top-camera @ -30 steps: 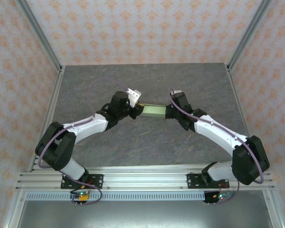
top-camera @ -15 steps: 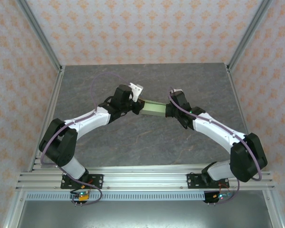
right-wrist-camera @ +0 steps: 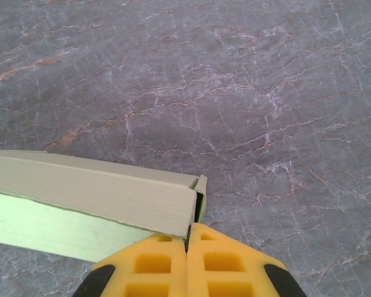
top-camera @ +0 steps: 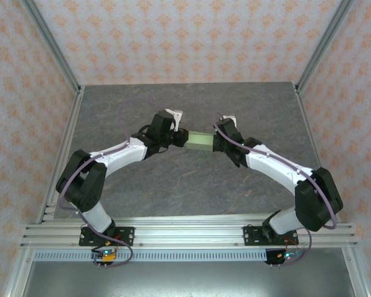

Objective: Fold the paper box

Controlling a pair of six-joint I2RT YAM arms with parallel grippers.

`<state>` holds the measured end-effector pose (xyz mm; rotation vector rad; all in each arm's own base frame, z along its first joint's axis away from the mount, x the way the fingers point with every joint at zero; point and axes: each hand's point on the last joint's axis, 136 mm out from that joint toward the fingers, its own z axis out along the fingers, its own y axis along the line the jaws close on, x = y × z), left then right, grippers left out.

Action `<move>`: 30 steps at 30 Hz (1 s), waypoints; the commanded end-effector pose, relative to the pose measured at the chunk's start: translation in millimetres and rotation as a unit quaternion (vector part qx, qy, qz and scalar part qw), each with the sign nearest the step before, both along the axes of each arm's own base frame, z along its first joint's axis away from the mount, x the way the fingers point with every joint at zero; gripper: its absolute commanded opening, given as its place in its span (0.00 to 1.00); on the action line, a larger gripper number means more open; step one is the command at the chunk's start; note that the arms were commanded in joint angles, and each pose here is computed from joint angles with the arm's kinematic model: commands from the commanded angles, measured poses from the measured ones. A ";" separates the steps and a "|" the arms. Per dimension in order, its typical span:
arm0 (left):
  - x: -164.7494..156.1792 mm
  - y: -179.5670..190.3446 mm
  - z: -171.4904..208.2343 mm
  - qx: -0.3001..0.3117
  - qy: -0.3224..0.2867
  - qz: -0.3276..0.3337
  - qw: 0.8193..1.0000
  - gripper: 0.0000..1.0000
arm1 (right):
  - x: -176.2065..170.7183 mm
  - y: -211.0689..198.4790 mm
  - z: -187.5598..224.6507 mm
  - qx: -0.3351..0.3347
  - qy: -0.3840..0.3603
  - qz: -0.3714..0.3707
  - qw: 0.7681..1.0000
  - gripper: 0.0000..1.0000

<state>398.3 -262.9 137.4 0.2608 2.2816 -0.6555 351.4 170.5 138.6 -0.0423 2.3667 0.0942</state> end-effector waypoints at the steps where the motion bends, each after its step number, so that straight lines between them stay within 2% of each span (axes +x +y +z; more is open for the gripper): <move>1: -7.0 -15.5 0.7 -0.013 -0.007 -0.006 1.000 0.12 | -5.2 6.5 -7.0 0.005 0.020 0.000 1.000 0.03; 5: -10.5 -14.3 -17.5 0.002 -0.002 -0.003 1.000 0.12 | -5.5 8.5 -9.8 0.014 0.024 -0.005 1.000 0.03; 9: -14.1 -11.2 -31.8 0.042 -0.019 -0.001 0.999 0.11 | -5.5 10.4 -10.6 0.027 0.025 -0.010 0.999 0.03; 14: -13.4 0.4 -47.6 0.075 -0.040 0.027 0.996 0.12 | -7.5 13.0 -9.1 0.043 0.027 -0.011 0.999 0.08; 16: -12.8 2.8 -52.0 0.088 -0.043 0.033 0.995 0.11 | -8.8 13.5 -0.6 0.062 0.022 -0.018 0.998 0.15; 17: -12.8 2.5 -52.9 0.093 -0.046 0.033 0.994 0.11 | -9.5 13.3 5.7 0.082 0.017 -0.030 0.996 0.22; 19: -11.7 2.4 -55.2 0.098 -0.044 0.033 0.994 0.11 | -12.3 10.0 18.7 0.127 0.010 -0.065 0.990 0.27; 22: -8.7 2.1 -56.4 0.100 -0.041 0.039 0.993 0.11 | -19.7 1.0 32.5 0.220 0.024 -0.170 0.960 0.55; 25: -7.0 0.4 -56.4 0.097 -0.039 0.042 0.994 0.11 | -27.2 11.6 28.2 0.312 0.066 -0.225 0.921 0.62; 28: -6.7 -1.5 -56.9 0.094 -0.038 0.039 0.994 0.11 | -35.4 9.5 12.2 0.374 0.106 -0.309 0.868 0.72; 30: -5.8 -1.1 -56.8 0.091 -0.038 0.045 0.994 0.11 | -37.9 3.9 -2.7 0.416 0.125 -0.370 0.821 0.80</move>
